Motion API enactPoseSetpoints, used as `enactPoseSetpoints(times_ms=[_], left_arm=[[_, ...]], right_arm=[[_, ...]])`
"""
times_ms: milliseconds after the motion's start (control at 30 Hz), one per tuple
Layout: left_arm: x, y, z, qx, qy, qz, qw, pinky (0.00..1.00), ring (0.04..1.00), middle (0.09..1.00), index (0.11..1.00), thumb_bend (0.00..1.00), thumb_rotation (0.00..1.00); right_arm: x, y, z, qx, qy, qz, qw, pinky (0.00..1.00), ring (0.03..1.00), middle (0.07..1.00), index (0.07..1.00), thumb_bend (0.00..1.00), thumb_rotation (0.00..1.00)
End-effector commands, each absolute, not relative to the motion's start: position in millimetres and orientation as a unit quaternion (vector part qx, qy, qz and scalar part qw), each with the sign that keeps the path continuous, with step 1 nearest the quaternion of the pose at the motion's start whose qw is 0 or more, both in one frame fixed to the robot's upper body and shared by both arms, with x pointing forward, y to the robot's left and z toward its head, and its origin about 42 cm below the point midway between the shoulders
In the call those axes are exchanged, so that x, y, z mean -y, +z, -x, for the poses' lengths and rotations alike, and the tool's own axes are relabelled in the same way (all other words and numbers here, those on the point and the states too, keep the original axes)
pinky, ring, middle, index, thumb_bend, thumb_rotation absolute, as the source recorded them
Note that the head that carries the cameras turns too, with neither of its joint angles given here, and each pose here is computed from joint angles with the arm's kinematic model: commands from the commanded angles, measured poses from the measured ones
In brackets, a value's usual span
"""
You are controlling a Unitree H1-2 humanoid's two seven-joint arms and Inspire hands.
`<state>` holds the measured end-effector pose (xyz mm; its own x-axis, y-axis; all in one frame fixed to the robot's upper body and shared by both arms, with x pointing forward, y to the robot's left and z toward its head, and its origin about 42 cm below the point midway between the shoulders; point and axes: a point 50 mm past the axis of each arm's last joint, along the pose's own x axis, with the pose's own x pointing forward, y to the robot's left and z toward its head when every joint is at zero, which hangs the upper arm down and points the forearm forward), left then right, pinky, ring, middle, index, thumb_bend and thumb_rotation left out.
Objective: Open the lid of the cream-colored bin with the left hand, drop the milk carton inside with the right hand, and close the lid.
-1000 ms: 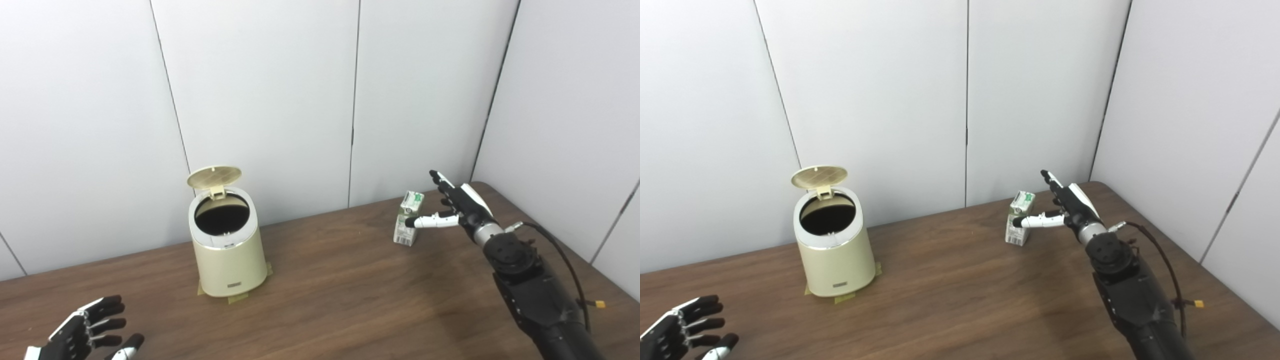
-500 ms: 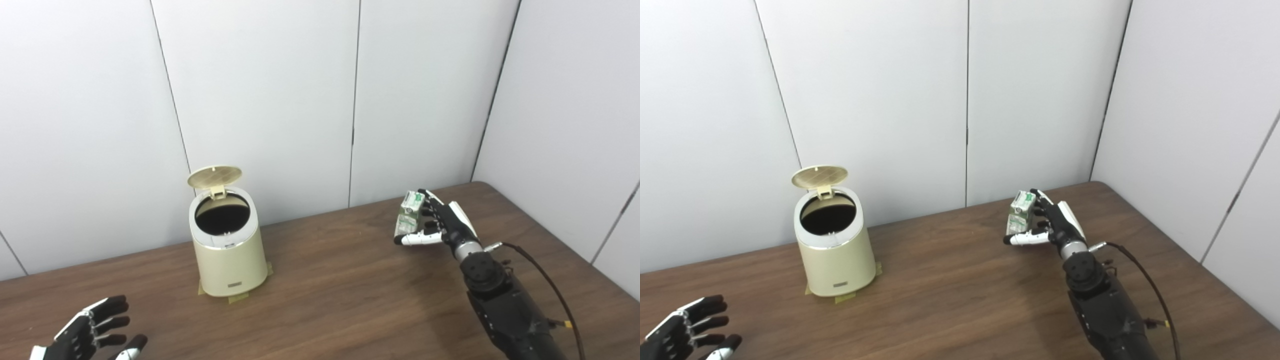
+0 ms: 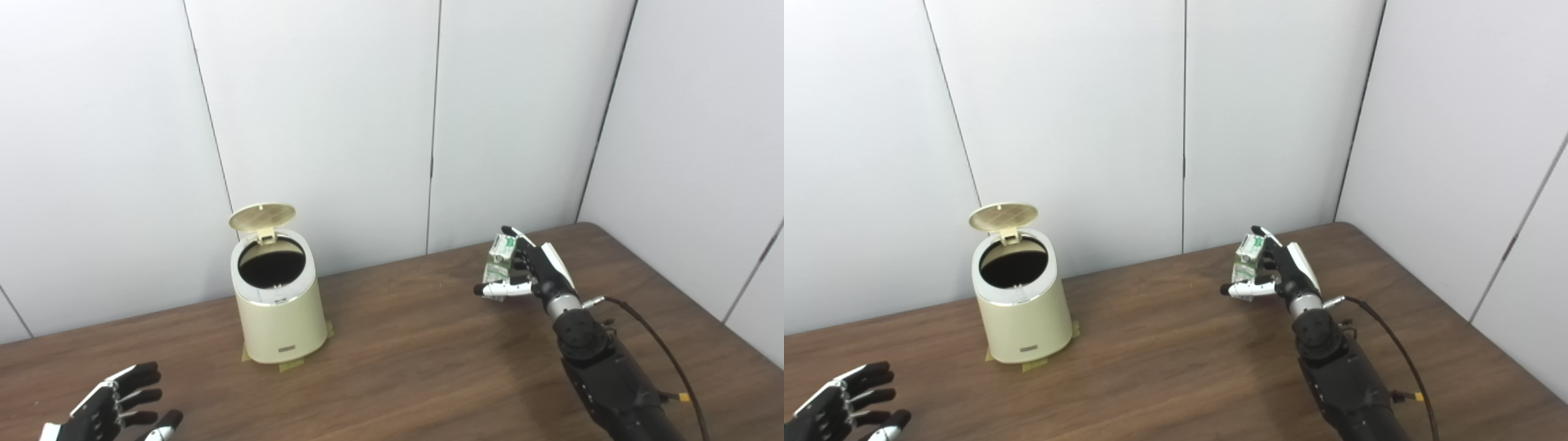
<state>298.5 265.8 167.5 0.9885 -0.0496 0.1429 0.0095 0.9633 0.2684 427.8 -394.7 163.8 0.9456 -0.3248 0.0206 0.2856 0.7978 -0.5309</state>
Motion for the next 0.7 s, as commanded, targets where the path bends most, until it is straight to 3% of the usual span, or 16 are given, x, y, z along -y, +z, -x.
enactPoseSetpoints(times_ms=[0, 133, 233, 400, 467, 667], left_arm=[[-265, 184, -302, 0.106, -0.013, -0.143, 0.984, 0.62, 0.717, 0.761, 0.739, 0.55, 0.0], [-266, 183, -301, 0.105, -0.015, -0.146, 0.984, 0.62, 0.71, 0.761, 0.738, 0.54, 0.0], [-267, 182, -301, 0.102, -0.017, -0.143, 0.984, 0.63, 0.721, 0.769, 0.746, 0.54, 0.0], [-267, 182, -300, 0.1, -0.015, -0.148, 0.984, 0.63, 0.712, 0.76, 0.739, 0.55, 0.0], [-267, 182, -300, 0.099, -0.015, -0.15, 0.984, 0.63, 0.72, 0.761, 0.735, 0.56, 0.0], [-266, 182, -302, 0.103, -0.015, -0.152, 0.983, 0.61, 0.711, 0.76, 0.739, 0.56, 0.0]], right_arm=[[390, 197, -445, 0.023, -0.17, 0.279, 0.945, 0.81, 0.868, 0.887, 0.883, 0.77, 0.12], [387, 196, -446, 0.029, -0.181, 0.257, 0.949, 0.77, 0.842, 0.872, 0.857, 0.78, 0.08], [385, 194, -447, 0.031, -0.207, 0.255, 0.944, 0.68, 0.765, 0.821, 0.816, 0.75, 0.06], [385, 188, -450, 0.036, -0.261, 0.248, 0.932, 0.5, 0.579, 0.63, 0.693, 0.71, 0.03], [384, 185, -452, 0.037, -0.278, 0.25, 0.927, 0.38, 0.446, 0.494, 0.553, 0.56, 0.01], [376, 176, -454, 0.039, -0.308, 0.253, 0.916, 0.29, 0.336, 0.422, 0.53, 0.52, 0.0]])
